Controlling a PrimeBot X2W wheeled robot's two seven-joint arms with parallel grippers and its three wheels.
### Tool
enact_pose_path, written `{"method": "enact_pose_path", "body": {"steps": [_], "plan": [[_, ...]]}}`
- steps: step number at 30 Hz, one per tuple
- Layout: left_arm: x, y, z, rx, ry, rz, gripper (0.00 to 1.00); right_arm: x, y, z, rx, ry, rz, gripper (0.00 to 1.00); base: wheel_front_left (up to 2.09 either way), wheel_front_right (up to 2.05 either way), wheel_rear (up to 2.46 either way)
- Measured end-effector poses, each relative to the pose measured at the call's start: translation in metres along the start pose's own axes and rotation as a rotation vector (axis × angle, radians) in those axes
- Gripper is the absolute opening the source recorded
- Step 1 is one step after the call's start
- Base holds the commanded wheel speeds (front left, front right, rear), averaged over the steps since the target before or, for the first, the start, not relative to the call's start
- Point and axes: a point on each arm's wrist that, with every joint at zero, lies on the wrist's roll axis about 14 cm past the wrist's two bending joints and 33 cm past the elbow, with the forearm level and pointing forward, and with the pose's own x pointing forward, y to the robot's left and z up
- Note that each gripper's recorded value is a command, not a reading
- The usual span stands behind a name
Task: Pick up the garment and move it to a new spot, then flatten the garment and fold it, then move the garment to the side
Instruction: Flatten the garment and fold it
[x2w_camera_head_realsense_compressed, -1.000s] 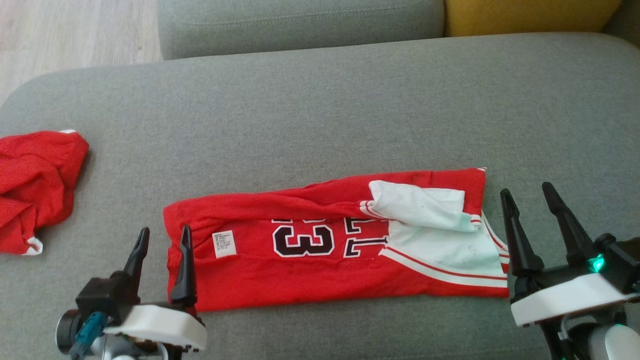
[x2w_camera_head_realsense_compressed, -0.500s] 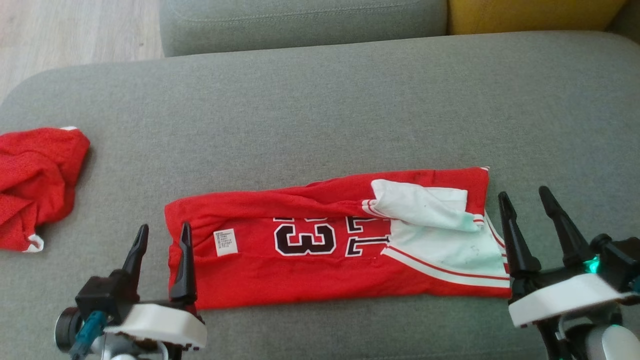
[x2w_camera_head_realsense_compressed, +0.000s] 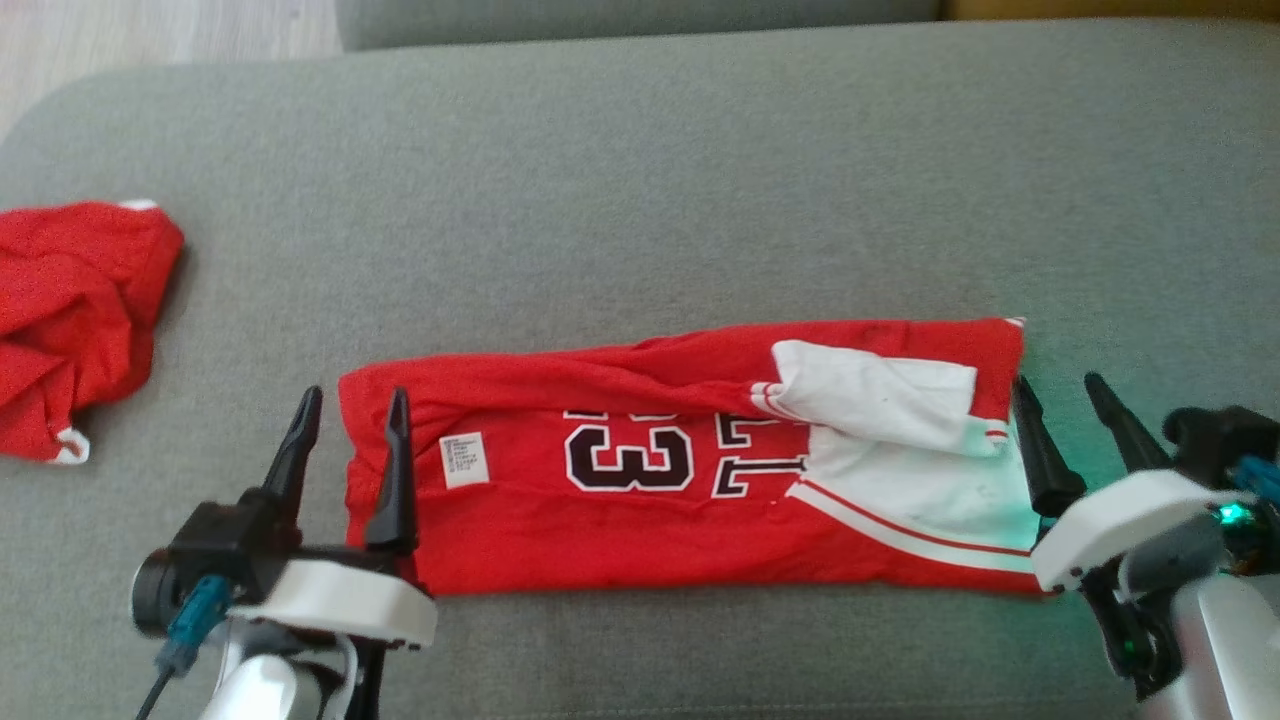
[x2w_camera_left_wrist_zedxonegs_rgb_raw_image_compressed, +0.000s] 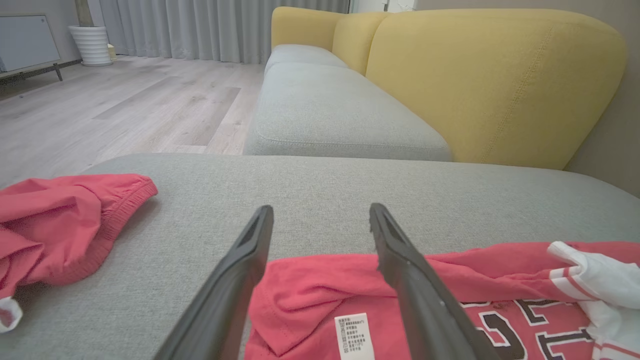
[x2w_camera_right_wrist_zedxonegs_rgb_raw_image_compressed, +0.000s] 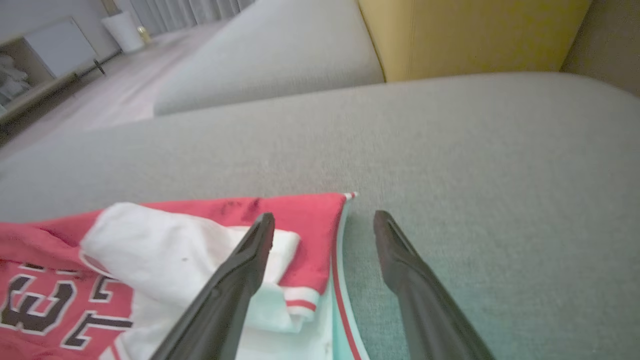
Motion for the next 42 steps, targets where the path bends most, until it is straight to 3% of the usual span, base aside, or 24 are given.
{"method": "enact_pose_path", "body": {"steps": [7,12,14,15,23,35,39,42], "plan": [[0.007,0.002,-0.012,-0.008,0.029,0.007,1.00,0.012,0.000,-0.066,0.021,0.311,-0.001,1.00,0.00,0.00,0.00],[0.008,0.003,-0.020,-0.016,0.049,0.013,1.00,0.014,0.008,-0.068,0.049,0.375,0.019,1.00,0.00,0.00,0.00],[0.010,0.003,-0.019,-0.017,0.042,0.013,1.00,0.013,0.010,-0.068,0.061,0.396,0.026,0.03,0.00,0.00,0.00],[0.011,0.002,-0.019,-0.018,0.040,0.008,1.00,0.013,0.012,-0.067,0.069,0.400,0.030,0.00,0.00,0.00,0.00],[0.016,0.004,-0.011,-0.018,0.013,0.010,1.00,0.005,0.005,-0.059,0.096,0.373,0.005,0.00,0.00,0.00,0.00],[0.015,0.000,-0.002,-0.019,-0.014,0.002,1.00,-0.026,-0.084,-0.020,0.079,0.252,-0.226,0.00,0.00,0.00,0.00],[0.014,0.000,0.002,-0.022,-0.028,0.005,1.00,-0.028,-0.076,-0.006,0.069,0.224,-0.205,0.00,0.00,0.00,0.00],[0.012,0.000,0.005,-0.022,-0.035,0.005,1.00,-0.025,-0.046,0.011,0.084,0.191,-0.125,0.00,0.00,0.00,0.00]]}}
